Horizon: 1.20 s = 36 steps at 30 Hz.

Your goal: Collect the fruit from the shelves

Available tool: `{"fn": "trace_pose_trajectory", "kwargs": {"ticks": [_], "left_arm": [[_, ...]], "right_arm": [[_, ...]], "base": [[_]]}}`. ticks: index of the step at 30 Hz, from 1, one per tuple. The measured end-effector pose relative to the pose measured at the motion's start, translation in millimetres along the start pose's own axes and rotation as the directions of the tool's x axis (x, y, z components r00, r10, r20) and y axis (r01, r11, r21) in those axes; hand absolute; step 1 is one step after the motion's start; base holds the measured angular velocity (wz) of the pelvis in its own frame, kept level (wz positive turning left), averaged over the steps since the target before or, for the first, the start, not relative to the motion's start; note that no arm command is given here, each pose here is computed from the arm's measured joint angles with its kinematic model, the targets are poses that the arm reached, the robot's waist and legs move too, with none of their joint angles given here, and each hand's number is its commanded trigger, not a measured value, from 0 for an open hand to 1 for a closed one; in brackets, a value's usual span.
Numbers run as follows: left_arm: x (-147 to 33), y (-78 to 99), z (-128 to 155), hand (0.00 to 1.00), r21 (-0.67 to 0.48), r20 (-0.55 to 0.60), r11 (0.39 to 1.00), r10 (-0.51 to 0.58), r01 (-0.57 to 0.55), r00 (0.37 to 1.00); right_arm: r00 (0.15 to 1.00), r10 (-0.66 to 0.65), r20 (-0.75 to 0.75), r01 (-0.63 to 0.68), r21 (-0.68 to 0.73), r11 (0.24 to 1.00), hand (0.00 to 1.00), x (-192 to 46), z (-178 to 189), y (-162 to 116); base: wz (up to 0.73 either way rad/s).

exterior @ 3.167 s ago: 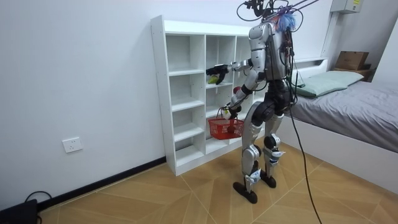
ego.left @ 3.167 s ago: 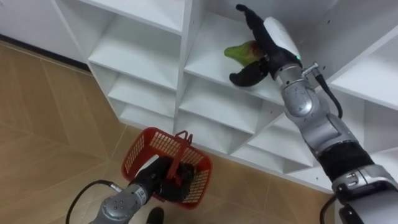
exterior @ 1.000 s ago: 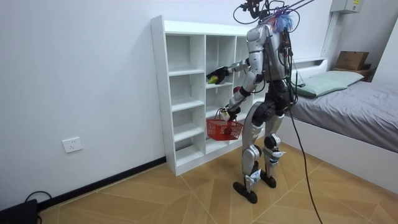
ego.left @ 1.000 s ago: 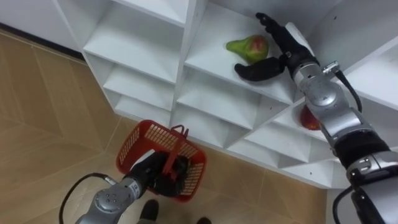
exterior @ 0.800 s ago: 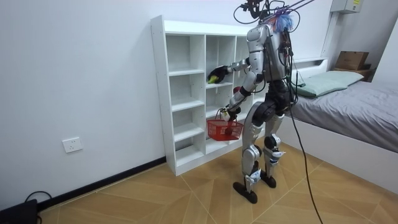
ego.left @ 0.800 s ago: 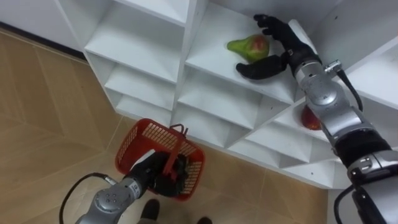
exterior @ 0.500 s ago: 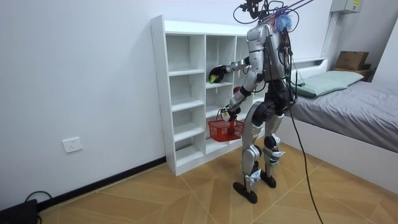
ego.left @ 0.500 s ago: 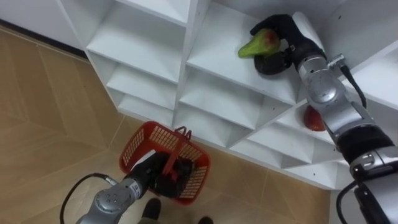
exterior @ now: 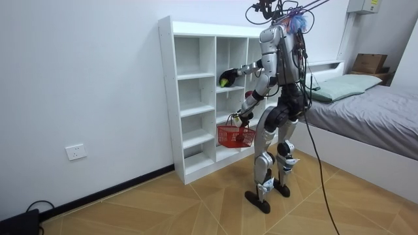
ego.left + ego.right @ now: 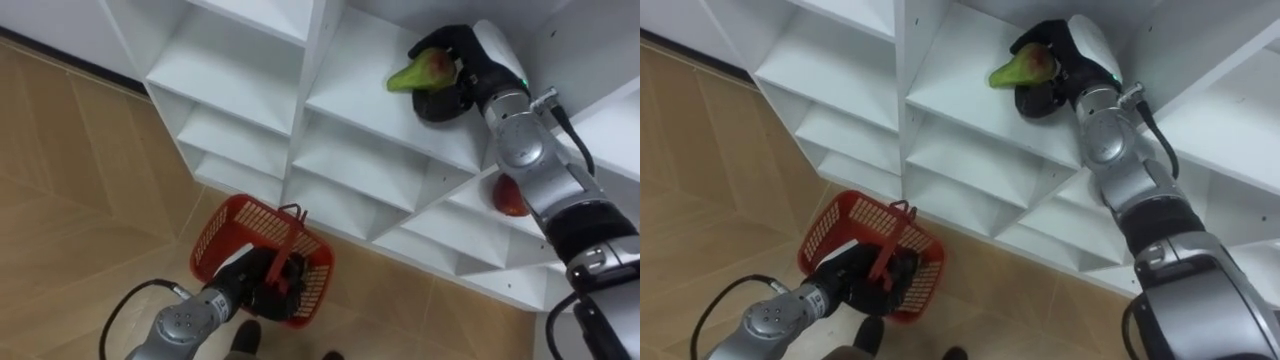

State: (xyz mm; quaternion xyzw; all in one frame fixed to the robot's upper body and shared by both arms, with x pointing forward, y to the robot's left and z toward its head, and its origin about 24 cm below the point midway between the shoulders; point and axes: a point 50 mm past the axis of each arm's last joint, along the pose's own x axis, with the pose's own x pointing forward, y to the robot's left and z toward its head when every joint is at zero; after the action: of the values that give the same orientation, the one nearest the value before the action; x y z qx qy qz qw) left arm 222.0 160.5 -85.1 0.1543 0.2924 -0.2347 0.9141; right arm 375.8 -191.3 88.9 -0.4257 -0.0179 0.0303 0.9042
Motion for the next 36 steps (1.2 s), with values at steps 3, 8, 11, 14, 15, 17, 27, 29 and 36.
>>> {"fn": "trace_pose_trajectory", "kwargs": {"ticks": [3, 8, 11, 14, 15, 17, 27, 29, 36], "left_arm": [[-0.2, 0.7, -0.3, 1.0, 0.0, -0.001, 1.0, 0.007, -0.007, 1.0], [-1.0, 2.4, -0.1, 1.0, 0.004, 0.005, 1.0, 0.012, -0.012, 1.0], [-1.4, 3.6, 1.6, 1.0, 0.009, 0.021, 1.0, 0.015, -0.015, 1.0], [-2.7, 6.5, 4.0, 1.0, 0.017, 0.037, 1.0, 0.022, -0.022, 0.999], [-2.8, 5.2, 4.0, 1.0, 0.015, 0.041, 1.0, 0.02, -0.021, 0.999], [-5.2, 5.7, 3.1, 1.0, 0.013, 0.052, 0.999, 0.031, -0.032, 0.998], [-11.0, 3.3, 4.6, 1.0, -0.013, 0.108, 0.998, 0.057, -0.056, 0.992], [-12.9, 1.6, 1.6, 1.0, -0.015, 0.107, 0.998, 0.057, -0.056, 0.993], [-17.4, -3.5, -6.9, 1.0, -0.027, 0.102, 0.998, 0.055, -0.053, 0.993]], "right_arm": [[1.0, 0.003, 0.001, -0.003, 0.028, 1.0, 1.0, -1.2, 0.5, 1.6], [1.0, 0.019, 0.001, -0.019, 0.087, 0.996, 1.0, -11.6, -7.6, 11.0], [1.0, 0.031, 0.005, -0.031, 0.098, 0.995, 1.0, -16.7, -11.7, 16.0], [0.999, 0.052, 0.016, -0.053, 0.112, 0.992, 1.0, -27.9, -15.7, 24.8], [0.998, 0.061, 0.019, -0.062, 0.116, 0.991, 1.0, -31.5, -17.0, 27.7], [0.993, 0.11, 0.043, -0.114, 0.112, 0.987, 1.0, -44.9, -18.4, 39.1], [0.942, 0.298, 0.158, -0.321, 0.155, 0.934, 1.0, -98.7, -10.4, 70.5], [0.93, 0.329, 0.163, -0.353, 0.152, 0.923, 1.0, -108.1, -11.0, 75.6], [0.901, 0.391, 0.19, -0.417, 0.125, 0.9, 1.0, -127.3, -8.8, 83.9]], "base": [[0.0], [0.02], [0.06], [0.09], [0.05], [0.0], [-0.14], [-0.1], [-0.2]]}}
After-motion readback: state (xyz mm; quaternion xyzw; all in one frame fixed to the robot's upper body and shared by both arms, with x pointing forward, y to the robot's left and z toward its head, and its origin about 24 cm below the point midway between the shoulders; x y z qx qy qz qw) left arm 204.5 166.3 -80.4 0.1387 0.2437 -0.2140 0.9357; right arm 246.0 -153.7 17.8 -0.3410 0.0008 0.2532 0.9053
